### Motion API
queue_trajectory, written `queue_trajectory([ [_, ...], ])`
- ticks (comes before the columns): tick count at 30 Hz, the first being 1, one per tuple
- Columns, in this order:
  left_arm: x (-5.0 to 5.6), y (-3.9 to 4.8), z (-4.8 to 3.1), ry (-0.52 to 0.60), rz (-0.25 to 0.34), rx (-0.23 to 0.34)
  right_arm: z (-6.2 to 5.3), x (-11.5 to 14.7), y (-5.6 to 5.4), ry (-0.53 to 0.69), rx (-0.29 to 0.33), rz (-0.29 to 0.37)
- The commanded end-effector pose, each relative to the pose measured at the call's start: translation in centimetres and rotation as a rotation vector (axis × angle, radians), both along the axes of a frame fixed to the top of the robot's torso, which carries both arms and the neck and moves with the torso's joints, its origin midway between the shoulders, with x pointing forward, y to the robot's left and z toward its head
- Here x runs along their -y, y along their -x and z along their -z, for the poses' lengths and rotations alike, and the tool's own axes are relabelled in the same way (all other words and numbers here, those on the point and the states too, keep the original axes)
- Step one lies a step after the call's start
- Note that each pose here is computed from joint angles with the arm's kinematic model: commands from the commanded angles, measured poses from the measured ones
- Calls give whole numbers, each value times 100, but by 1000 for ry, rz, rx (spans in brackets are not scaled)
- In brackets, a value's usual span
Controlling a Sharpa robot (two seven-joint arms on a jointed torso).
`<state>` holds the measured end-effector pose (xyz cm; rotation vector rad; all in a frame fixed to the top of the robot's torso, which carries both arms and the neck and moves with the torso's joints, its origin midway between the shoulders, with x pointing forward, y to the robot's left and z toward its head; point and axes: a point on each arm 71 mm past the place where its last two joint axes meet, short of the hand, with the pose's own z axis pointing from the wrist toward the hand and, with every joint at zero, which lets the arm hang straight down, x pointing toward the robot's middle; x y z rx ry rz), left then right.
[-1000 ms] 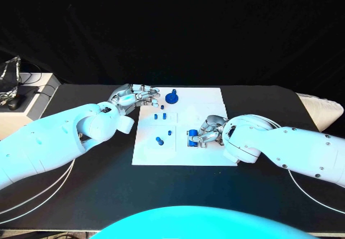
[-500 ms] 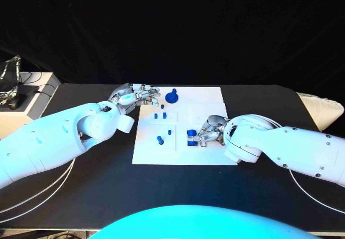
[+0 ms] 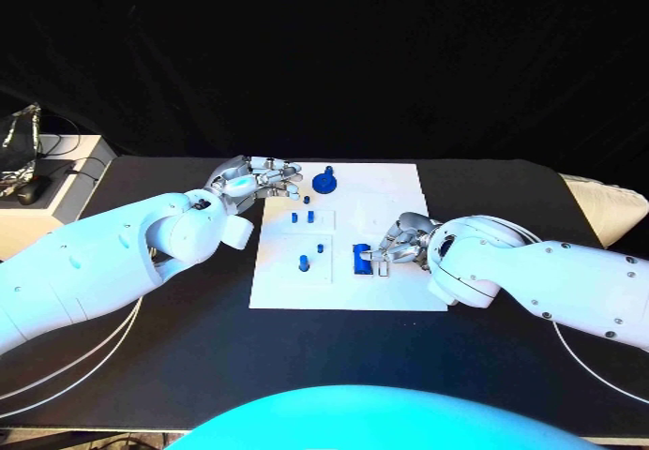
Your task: Assemble the parts on the task board
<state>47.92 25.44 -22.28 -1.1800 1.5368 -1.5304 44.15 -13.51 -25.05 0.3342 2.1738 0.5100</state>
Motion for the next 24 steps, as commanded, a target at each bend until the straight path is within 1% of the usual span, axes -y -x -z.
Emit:
queue_trajectory([
  [1, 20, 4, -11, 14, 15, 4, -67, 0, -7, -44, 96, -26],
  [6, 19, 3, -11, 14, 15, 5, -105, 117, -1, -66, 129, -12],
  [9, 18, 3, -11, 14, 14, 6, -130, 232, -13, -74, 132, 7],
  [12, 16, 3, -11, 14, 13, 7, -169, 403, -51, -69, 127, 27],
  [14, 14, 2, -11, 14, 13, 7, -188, 533, -86, -49, 113, 37],
  [18, 12, 2, -10, 14, 12, 8, -191, 791, -152, 19, 62, 50],
  [21, 14, 3, -10, 15, 13, 8, -172, 944, -177, 75, 27, 56],
  [24, 13, 4, -7, 15, 13, 8, -158, 1040, -187, 121, 10, 61],
])
